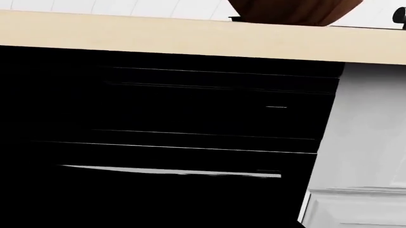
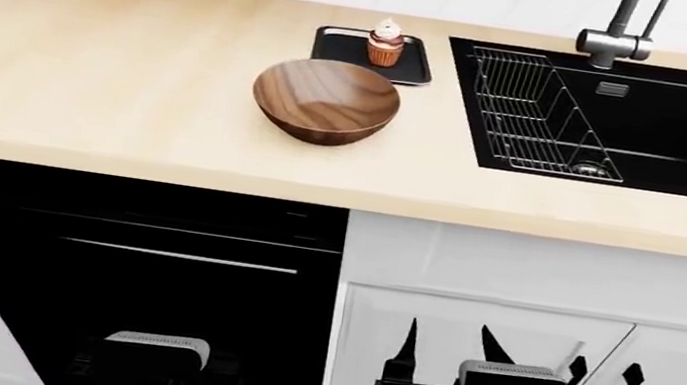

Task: Move the fresh-baked cupcake off the tray onto the counter, and place the bowl used for mixing into the sink.

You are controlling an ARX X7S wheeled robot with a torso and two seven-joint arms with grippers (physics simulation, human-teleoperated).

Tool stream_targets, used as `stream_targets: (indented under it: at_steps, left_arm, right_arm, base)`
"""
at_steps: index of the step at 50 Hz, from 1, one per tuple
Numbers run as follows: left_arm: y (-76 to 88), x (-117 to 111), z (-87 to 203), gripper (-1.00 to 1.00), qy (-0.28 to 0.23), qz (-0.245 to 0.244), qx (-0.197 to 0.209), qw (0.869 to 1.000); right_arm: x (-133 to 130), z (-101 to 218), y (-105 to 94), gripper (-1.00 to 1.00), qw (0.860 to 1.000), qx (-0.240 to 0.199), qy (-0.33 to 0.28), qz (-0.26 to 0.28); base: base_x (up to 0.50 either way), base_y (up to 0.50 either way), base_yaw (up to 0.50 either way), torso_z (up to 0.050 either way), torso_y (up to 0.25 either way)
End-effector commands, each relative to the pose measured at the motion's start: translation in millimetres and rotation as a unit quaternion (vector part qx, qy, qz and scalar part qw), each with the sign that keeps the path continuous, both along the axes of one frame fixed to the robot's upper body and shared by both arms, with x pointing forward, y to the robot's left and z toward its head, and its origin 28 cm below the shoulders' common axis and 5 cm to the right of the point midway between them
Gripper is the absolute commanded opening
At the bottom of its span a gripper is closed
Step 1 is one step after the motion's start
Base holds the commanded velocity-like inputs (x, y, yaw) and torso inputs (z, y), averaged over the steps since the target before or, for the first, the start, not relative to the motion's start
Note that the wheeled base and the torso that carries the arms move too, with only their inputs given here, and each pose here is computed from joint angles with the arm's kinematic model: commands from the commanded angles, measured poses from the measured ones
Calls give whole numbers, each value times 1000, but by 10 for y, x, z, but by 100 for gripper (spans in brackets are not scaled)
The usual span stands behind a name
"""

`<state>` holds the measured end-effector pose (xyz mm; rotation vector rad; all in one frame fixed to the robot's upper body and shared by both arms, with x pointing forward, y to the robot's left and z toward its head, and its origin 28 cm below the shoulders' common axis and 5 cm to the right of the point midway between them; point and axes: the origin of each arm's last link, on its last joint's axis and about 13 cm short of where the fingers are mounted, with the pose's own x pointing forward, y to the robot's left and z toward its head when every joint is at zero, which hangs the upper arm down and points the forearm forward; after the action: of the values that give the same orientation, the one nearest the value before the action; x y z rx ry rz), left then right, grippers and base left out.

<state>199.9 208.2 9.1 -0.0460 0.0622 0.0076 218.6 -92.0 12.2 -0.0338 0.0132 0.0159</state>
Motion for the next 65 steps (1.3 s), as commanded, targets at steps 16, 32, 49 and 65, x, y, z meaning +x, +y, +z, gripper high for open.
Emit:
stream_targets:
  at_steps: [16,32,49,65]
  left_arm:
    - [0,1,0,100,0,0,0,1000]
    - [0,1,0,100,0,0,0,1000]
    - [0,1,0,100,0,0,0,1000]
    - [3,-5,1,100,0,1,1,1000]
  right_arm:
    - [1,4,4,100,1000,2,0,1]
    - [6,3,5,100,1000,2,-1,2]
    - [2,2,4,100,1000,3,0,3]
    - [5,1,7,100,1000,2,0,4]
  base:
    - [147,0,0,0,0]
    - [147,0,0,0,0]
    - [147,0,0,0,0]
    - [146,0,0,0,0]
